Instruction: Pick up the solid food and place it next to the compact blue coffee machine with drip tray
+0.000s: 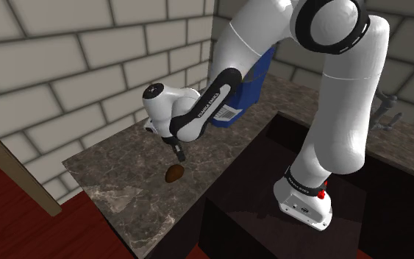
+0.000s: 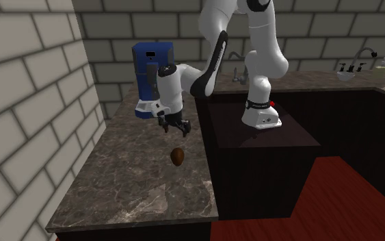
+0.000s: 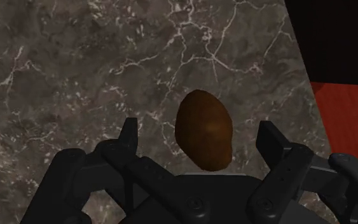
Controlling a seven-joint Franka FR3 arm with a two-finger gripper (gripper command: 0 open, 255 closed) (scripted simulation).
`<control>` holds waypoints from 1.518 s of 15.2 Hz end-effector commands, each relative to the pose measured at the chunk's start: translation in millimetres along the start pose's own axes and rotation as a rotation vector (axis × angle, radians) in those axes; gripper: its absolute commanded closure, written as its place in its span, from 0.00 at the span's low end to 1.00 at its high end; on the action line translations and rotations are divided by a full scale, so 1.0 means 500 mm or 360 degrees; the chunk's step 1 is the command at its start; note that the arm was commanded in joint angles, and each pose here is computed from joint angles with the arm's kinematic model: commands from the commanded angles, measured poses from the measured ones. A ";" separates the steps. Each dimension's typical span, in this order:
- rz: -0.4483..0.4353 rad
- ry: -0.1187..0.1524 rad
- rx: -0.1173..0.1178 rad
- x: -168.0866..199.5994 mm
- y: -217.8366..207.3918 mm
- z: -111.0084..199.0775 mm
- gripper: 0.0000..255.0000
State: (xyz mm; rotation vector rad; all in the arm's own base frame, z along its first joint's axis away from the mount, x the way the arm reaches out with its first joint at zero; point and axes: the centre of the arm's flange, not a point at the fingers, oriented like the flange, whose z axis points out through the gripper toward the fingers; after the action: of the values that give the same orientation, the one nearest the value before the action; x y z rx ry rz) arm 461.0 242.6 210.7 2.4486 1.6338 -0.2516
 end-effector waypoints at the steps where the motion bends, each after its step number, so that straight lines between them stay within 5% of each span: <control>1: -0.0109 -0.0008 -0.0029 0.048 -0.023 0.033 0.00; 6: -0.0370 -0.0029 -0.0097 0.144 -0.076 0.118 0.00; 14: -0.0382 -0.0030 -0.0100 0.147 -0.074 0.202 0.00; 22: -0.0382 -0.0030 -0.0100 0.147 -0.074 0.202 0.00; 23: -0.0382 -0.0030 -0.0100 0.147 -0.074 0.202 1.00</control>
State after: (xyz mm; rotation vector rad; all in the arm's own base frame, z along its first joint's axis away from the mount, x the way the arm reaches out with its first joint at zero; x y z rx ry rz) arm 450.9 297.7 93.1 2.1968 1.8978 -0.2512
